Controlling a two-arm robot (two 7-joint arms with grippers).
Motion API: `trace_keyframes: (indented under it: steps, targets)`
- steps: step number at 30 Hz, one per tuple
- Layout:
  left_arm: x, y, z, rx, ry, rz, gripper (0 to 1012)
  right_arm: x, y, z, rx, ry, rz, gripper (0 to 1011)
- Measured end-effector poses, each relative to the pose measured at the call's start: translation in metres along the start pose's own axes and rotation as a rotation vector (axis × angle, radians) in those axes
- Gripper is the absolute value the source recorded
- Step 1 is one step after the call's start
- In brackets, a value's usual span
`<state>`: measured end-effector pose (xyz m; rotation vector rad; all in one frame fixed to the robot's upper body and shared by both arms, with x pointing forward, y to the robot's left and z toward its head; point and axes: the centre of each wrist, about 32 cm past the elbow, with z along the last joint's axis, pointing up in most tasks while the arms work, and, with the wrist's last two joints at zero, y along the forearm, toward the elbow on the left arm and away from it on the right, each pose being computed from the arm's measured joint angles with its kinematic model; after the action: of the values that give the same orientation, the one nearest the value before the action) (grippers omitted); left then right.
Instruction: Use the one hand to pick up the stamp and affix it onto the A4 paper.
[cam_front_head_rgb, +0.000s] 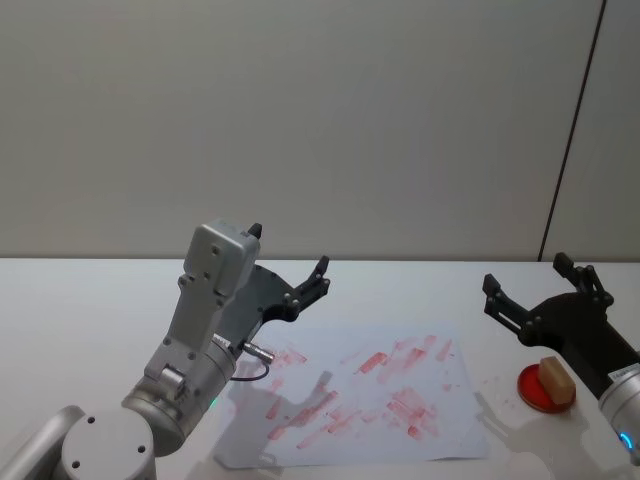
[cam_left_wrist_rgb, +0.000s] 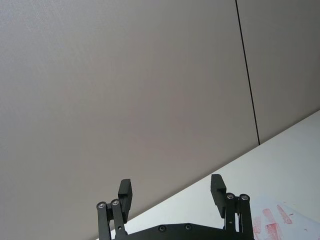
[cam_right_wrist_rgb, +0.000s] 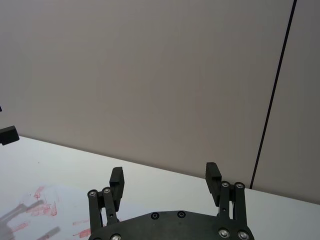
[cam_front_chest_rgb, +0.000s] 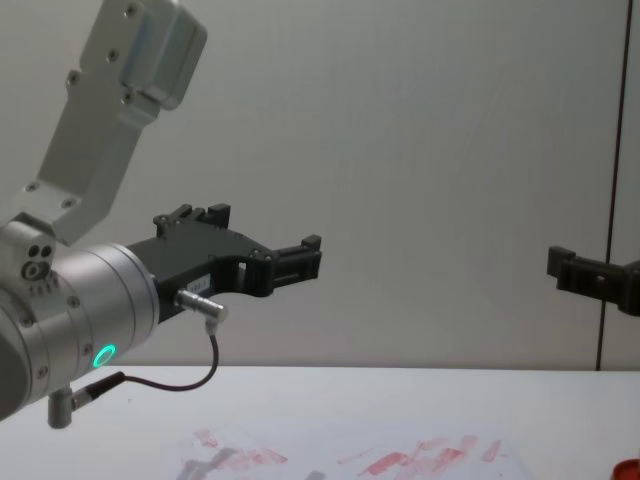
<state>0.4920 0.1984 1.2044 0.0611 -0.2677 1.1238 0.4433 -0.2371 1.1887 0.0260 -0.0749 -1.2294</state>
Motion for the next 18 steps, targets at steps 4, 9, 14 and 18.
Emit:
trace_keyframes:
  steps: [4, 9, 14, 18]
  targets:
    - [0.0000, 0.0000, 0.0000, 0.000, 0.000, 0.000, 1002, 0.0000, 0.0000, 0.0000, 0.000, 0.000, 0.000, 1001]
    - [0.0000, 0.0000, 0.0000, 0.000, 0.000, 0.000, 1002, 0.0000, 0.0000, 0.0000, 0.000, 0.000, 0.000, 1001]
    - [0.0000, 0.0000, 0.0000, 0.000, 0.000, 0.000, 1003, 0.0000, 0.0000, 0.0000, 0.000, 0.000, 0.000, 1001]
    - [0.0000, 0.0000, 0.0000, 0.000, 0.000, 0.000, 1002, 0.0000, 0.0000, 0.0000, 0.000, 0.000, 0.000, 1001]
